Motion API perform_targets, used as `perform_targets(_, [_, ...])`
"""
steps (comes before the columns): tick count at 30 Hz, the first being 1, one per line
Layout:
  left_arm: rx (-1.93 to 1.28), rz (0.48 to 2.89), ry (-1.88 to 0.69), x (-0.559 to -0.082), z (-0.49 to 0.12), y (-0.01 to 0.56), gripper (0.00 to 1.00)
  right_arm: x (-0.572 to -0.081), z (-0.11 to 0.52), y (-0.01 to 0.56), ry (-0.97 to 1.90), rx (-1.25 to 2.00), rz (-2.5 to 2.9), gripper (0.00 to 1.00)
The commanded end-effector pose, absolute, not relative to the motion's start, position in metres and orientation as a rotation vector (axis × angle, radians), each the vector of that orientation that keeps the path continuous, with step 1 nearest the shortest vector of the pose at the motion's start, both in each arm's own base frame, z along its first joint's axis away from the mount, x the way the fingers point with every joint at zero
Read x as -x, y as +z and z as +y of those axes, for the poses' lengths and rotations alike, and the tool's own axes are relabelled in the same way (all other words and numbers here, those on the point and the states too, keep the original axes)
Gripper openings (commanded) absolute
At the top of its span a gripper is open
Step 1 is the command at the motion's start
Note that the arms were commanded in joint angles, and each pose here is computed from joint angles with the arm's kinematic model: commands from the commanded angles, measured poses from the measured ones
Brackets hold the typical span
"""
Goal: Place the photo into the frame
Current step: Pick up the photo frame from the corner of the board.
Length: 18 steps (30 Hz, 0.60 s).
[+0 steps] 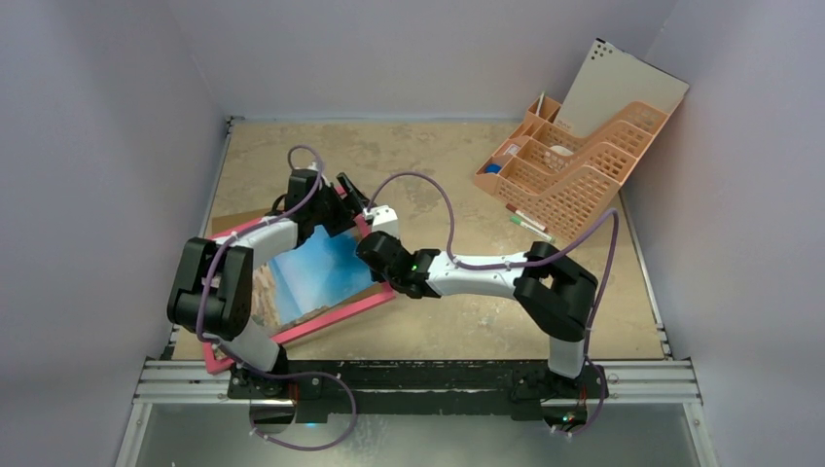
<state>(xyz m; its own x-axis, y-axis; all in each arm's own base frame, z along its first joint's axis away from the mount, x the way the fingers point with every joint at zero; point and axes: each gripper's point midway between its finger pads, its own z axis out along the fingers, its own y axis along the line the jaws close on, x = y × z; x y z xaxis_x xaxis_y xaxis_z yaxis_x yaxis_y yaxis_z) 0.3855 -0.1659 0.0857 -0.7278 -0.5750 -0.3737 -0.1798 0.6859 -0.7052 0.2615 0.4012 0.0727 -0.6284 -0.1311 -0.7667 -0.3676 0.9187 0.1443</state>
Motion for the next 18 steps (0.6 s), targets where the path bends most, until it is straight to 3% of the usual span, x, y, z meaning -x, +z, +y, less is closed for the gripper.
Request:
perform_targets(1, [0.475, 2.215, -1.094, -0.398, -0.190, 0.116, 0.78, -0.269, 0.418, 0.112, 0.504, 0.261, 2.149, 0.03])
perform_targets(6, [0.509, 2.285, -1.059, -0.393, -0.187, 0.098, 0.67, -0.268, 0.421, 0.120, 0.542, 0.246, 2.135, 0.03])
perform_targets(13, [0.523, 2.321, -1.059, -0.391, -0.188, 0.086, 0.63, -0.268, 0.423, 0.133, 0.582, 0.238, 2.107, 0.03])
perform_targets(18, [0.490, 2.281, -1.142, -0.393, -0.197, 0.102, 0.44, -0.264, 0.422, 0.131, 0.591, 0.239, 2.124, 0.03])
